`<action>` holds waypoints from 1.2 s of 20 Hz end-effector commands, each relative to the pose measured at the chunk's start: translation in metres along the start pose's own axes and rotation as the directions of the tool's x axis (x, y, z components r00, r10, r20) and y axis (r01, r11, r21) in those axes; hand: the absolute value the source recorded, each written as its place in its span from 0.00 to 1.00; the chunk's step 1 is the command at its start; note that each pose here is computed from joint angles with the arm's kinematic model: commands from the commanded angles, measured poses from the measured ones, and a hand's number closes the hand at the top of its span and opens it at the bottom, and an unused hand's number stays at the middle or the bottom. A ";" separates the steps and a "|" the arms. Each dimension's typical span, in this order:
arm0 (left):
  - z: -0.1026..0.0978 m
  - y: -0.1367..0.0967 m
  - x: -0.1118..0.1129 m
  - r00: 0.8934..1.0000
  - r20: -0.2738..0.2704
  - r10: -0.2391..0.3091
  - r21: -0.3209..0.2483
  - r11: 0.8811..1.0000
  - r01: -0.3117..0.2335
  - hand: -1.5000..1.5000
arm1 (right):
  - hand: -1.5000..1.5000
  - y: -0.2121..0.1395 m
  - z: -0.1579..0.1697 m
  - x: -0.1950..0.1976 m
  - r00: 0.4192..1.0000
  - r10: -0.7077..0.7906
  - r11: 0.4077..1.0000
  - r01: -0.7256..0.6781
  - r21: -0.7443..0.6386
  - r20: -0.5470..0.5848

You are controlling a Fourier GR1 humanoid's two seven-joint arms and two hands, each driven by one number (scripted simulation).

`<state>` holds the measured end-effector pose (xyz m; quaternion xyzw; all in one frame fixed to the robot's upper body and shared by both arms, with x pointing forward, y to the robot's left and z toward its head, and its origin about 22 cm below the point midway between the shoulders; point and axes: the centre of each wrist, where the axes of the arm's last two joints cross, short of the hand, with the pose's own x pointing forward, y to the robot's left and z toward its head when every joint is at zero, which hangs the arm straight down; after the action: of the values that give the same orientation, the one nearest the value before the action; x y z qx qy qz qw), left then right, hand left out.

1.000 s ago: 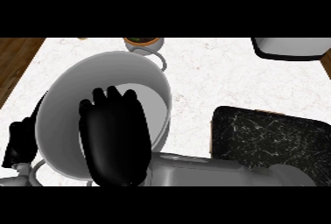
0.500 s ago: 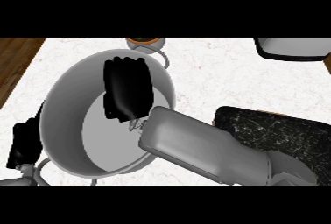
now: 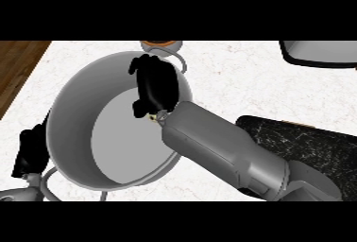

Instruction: Pick the cupcake from the tray and place it in the pot

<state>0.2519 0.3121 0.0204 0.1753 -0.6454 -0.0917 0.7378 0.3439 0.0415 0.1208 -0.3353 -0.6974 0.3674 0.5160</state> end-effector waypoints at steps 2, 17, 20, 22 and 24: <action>-0.002 0.002 0.010 1.000 0.004 -0.008 -0.026 1.000 0.008 0.50 | 0.00 0.004 -0.015 -0.020 0.995 -0.101 0.995 0.101 0.007 -0.007; 0.002 0.000 0.001 1.000 -0.025 0.001 0.025 1.000 -0.001 0.50 | 0.00 -0.012 0.006 -0.004 0.793 -0.597 0.777 0.609 -0.159 0.123; 0.020 0.002 0.003 0.999 -0.040 0.012 0.044 0.999 -0.010 0.50 | 0.00 -0.023 0.004 -0.002 0.757 -0.640 0.754 0.652 -0.079 0.128; 0.015 0.020 0.002 0.999 -0.042 -0.011 0.068 0.998 0.014 0.50 | 0.00 -0.016 0.026 -0.011 0.722 -0.680 0.722 0.689 -0.056 0.125; 0.003 0.035 0.011 0.999 -0.034 -0.010 0.066 0.998 0.013 0.50 | 0.00 -0.016 0.030 -0.031 0.702 -0.701 0.702 0.710 -0.046 0.130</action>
<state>0.2403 0.3298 0.0325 0.1940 -0.6343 -0.0753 0.7445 0.3299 0.0209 0.1286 -0.0812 -0.8151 0.1367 0.5570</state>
